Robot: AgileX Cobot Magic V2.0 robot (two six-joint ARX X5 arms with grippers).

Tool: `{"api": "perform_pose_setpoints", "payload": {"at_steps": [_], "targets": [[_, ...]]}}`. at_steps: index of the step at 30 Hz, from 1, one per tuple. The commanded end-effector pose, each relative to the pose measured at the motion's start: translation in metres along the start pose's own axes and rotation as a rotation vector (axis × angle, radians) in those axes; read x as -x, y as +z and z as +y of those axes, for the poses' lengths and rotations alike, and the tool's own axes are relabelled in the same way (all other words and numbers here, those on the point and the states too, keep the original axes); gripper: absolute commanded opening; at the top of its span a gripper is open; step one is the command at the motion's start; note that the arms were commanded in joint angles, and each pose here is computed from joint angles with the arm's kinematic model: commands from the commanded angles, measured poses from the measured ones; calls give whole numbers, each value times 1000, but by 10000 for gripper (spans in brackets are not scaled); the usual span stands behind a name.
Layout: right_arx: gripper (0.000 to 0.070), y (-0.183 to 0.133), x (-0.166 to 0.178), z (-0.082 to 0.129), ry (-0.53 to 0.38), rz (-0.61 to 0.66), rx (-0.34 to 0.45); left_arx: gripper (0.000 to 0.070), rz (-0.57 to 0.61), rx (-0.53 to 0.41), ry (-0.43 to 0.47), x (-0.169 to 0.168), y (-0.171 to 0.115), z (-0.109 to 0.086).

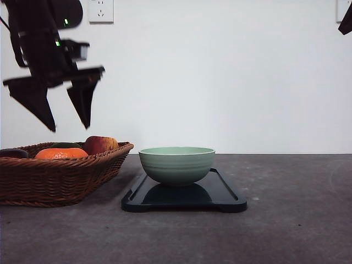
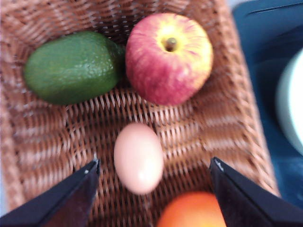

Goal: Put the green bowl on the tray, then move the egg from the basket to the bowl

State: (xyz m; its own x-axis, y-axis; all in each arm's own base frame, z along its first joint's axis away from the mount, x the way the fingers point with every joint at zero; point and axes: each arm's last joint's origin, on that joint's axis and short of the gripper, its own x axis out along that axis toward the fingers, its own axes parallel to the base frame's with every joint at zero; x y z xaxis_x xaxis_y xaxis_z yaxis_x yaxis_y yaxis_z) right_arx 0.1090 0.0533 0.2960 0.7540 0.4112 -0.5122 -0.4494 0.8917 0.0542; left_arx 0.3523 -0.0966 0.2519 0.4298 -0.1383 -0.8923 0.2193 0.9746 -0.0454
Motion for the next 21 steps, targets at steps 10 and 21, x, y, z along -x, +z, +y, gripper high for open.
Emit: {"api": "perform_pose_setpoints", "payload": {"at_steps": [10,21], "targets": [[265,2,0,1,0,-9,0,473,100,4,52,-52,1,2],[265,2,0,1,0,-9,0,473,103,29,55,-63,1,2]]}}
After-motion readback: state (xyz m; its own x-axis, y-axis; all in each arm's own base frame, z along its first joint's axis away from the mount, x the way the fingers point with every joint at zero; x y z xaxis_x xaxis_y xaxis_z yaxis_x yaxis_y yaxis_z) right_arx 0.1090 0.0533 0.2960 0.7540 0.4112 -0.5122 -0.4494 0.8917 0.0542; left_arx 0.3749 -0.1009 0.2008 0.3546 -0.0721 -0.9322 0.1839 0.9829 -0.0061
